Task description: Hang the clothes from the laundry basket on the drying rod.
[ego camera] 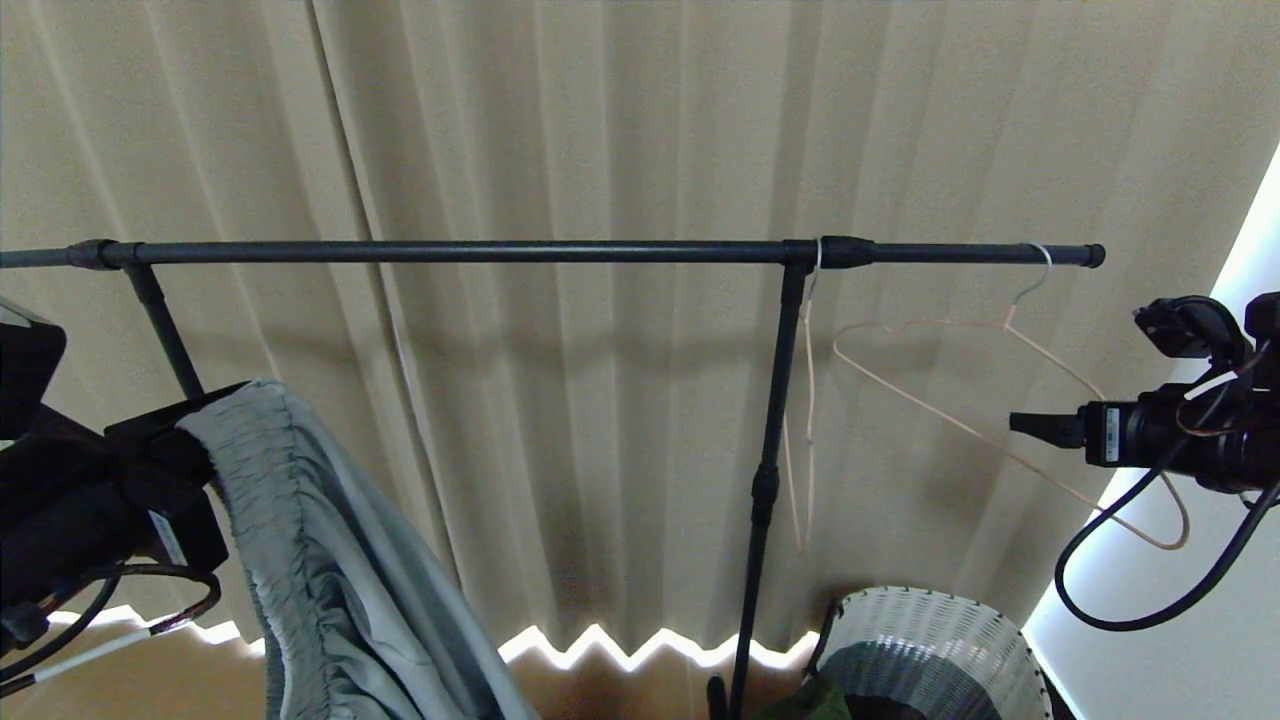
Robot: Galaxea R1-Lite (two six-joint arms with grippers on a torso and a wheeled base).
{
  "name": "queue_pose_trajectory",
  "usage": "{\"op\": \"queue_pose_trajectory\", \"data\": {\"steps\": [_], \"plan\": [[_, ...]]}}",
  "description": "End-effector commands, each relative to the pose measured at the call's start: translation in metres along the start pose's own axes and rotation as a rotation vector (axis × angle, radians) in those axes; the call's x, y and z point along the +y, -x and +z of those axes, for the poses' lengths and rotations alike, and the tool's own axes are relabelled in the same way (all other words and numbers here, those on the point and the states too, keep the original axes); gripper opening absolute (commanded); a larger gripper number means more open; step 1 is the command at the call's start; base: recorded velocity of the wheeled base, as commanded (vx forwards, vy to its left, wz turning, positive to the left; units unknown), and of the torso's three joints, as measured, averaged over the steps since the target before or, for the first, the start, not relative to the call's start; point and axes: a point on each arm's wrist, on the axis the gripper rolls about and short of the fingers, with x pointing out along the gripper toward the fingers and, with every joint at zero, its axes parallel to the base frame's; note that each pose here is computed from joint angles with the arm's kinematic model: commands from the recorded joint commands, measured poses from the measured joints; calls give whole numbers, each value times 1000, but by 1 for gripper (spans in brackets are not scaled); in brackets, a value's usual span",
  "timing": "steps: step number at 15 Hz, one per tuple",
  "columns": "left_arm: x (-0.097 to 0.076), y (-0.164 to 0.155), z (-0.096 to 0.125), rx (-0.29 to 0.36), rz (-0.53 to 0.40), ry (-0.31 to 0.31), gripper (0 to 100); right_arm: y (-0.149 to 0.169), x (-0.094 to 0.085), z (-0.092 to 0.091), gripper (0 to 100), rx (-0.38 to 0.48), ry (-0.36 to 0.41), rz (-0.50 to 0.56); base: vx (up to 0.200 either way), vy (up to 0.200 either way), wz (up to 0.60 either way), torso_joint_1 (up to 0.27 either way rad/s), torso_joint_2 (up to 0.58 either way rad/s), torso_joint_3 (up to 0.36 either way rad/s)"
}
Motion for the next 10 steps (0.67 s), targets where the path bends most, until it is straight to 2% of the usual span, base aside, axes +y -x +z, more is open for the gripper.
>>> {"op": "queue_pose_trajectory", "data": {"steps": [1,10], "plan": [[0,-2,-1,9,-3,1,0,1,5,-3,100,7,-3,14,0,0,0,0,0,0],[0,-9,0,19,-6,-1,0,-1,5,1,100,-6,16,1,0,0,0,0,0,0]]}}
